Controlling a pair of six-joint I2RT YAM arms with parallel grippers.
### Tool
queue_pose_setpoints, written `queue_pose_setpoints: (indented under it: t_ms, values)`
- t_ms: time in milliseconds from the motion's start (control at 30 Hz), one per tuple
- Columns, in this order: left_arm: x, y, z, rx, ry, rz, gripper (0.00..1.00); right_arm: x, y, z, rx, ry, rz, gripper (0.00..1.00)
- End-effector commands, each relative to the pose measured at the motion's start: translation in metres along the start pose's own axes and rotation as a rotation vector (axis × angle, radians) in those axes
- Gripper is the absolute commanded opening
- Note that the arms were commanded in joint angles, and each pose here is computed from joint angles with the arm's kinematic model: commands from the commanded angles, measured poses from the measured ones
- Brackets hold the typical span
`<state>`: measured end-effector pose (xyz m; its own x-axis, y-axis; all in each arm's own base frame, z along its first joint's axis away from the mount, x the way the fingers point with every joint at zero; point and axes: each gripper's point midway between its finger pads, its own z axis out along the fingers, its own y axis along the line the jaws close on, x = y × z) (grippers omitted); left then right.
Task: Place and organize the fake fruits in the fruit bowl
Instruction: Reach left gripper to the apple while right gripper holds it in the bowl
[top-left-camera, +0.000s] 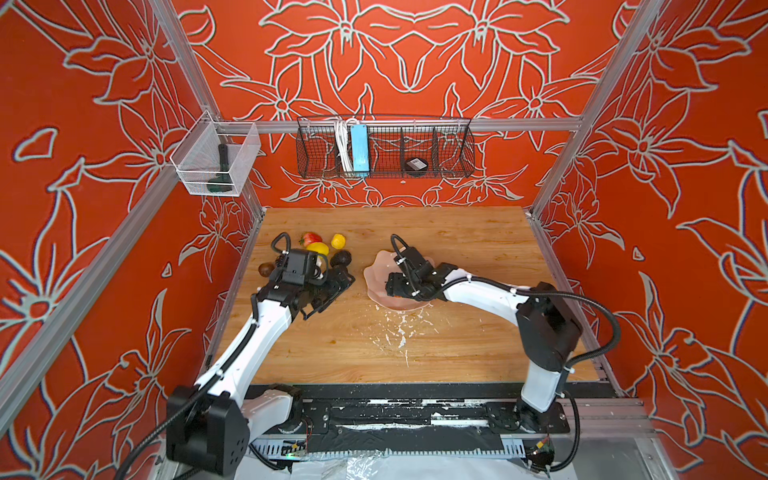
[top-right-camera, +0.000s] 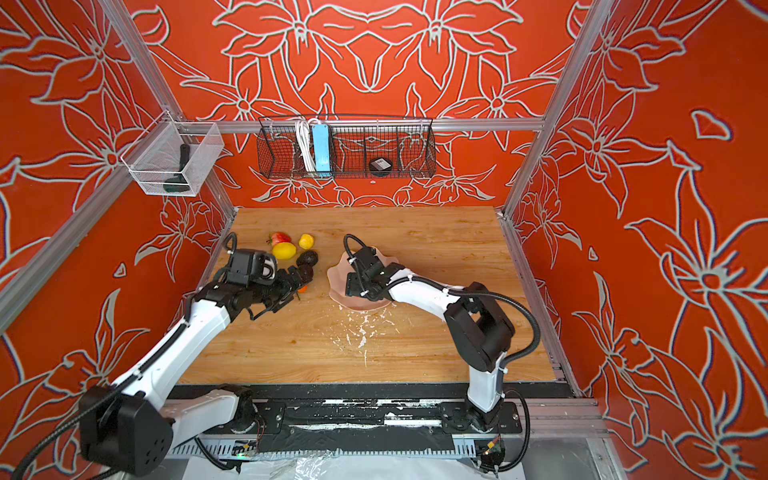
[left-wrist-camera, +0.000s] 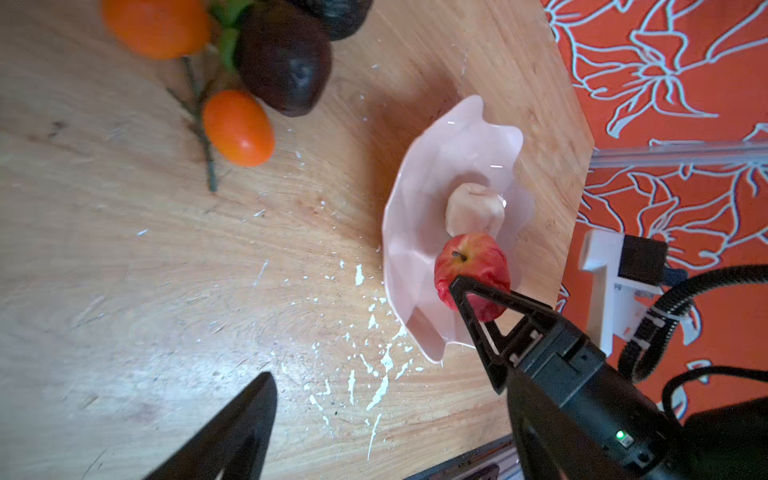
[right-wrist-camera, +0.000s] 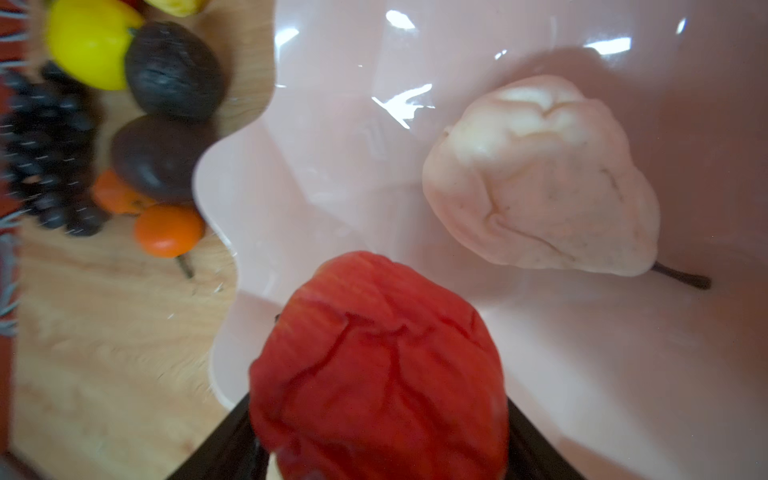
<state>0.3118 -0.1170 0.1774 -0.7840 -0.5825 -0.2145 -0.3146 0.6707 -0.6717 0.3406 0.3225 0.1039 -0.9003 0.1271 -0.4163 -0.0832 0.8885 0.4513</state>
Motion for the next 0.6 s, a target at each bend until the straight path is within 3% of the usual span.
queue_pose_setpoints:
  t_ms: [0,367,567]
  values:
    - [0.003,-0.032,0.009,0.052,0.054,0.07,0.79,-0.019,0.017,-0.014,-0.178,-0.071,-0.025,0.71]
    - [0.015,-0.076,0.057,0.13,0.187,0.086,0.46,-0.015,0.032,-0.034,-0.441,-0.101,-0.012,0.69]
    - [0.023,-0.077,0.074,0.113,0.221,0.083,0.41,-0.013,0.038,-0.038,-0.499,-0.109,-0.007,0.68]
